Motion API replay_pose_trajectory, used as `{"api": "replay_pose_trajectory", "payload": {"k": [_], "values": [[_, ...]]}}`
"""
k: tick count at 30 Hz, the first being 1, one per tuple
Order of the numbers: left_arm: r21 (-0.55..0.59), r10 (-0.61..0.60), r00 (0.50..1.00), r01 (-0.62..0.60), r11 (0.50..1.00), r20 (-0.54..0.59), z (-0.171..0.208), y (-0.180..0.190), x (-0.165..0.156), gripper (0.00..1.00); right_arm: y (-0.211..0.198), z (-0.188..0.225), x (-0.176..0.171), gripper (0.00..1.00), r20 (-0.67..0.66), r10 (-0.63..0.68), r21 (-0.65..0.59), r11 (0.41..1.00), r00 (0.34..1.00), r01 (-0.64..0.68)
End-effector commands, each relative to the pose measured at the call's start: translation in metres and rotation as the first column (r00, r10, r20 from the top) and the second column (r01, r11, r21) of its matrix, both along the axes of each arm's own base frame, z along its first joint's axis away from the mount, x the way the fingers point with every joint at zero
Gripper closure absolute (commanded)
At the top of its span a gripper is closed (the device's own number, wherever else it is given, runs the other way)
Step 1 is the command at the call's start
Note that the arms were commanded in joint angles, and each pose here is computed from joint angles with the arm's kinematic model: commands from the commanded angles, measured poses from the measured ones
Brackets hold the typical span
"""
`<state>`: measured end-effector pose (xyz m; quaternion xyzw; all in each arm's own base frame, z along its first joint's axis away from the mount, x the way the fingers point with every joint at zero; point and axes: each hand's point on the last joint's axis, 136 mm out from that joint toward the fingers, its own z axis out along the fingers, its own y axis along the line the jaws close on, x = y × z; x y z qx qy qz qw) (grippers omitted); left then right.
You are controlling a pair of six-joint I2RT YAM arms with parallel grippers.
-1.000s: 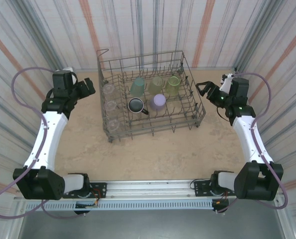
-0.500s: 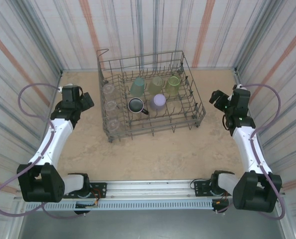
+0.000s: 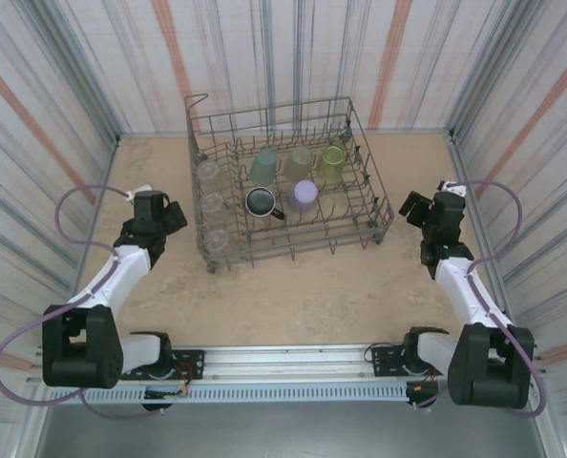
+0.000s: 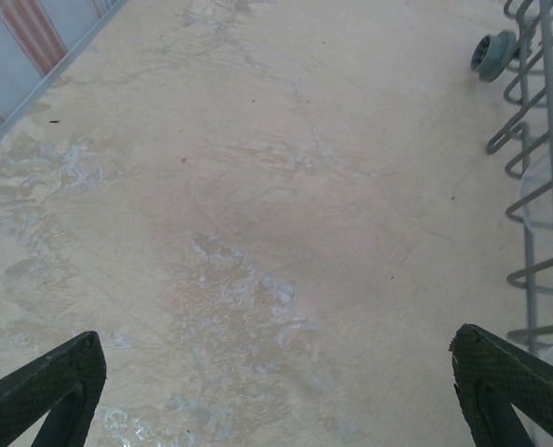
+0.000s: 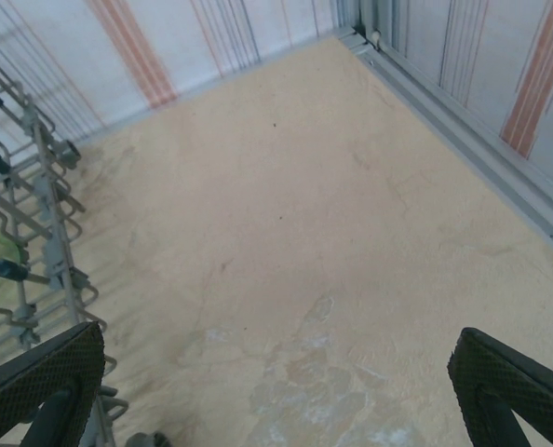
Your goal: Load the cups into the dish rack
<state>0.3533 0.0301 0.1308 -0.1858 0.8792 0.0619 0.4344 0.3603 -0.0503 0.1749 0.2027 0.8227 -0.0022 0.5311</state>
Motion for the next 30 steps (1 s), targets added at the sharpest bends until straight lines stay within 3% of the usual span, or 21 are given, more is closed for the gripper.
{"api": "replay_pose_trajectory", "payload": {"k": [1, 12, 30], "values": [[0.092, 0.008, 0.994, -0.018, 0.996, 0.106, 0.019, 0.005, 0.003, 0.01, -0.001, -0.002, 0.006, 0.01, 0.005, 0.007, -0.108, 0.994, 1.0, -0.007], [0.148, 0.006, 0.969, -0.044, 0.988, 0.249, 0.019, 0.011, -0.006, 0.01, 0.029, -0.022, 0.017, 0.01, 0.025, 0.109, -0.184, 0.977, 0.994, -0.103], [0.2, -0.083, 0.977, 0.044, 0.979, 0.194, -0.014, 0.006, 0.012, 0.01, 0.034, -0.058, 0.019, 0.01, -0.005, 0.156, -0.231, 0.961, 0.988, -0.153]]}}
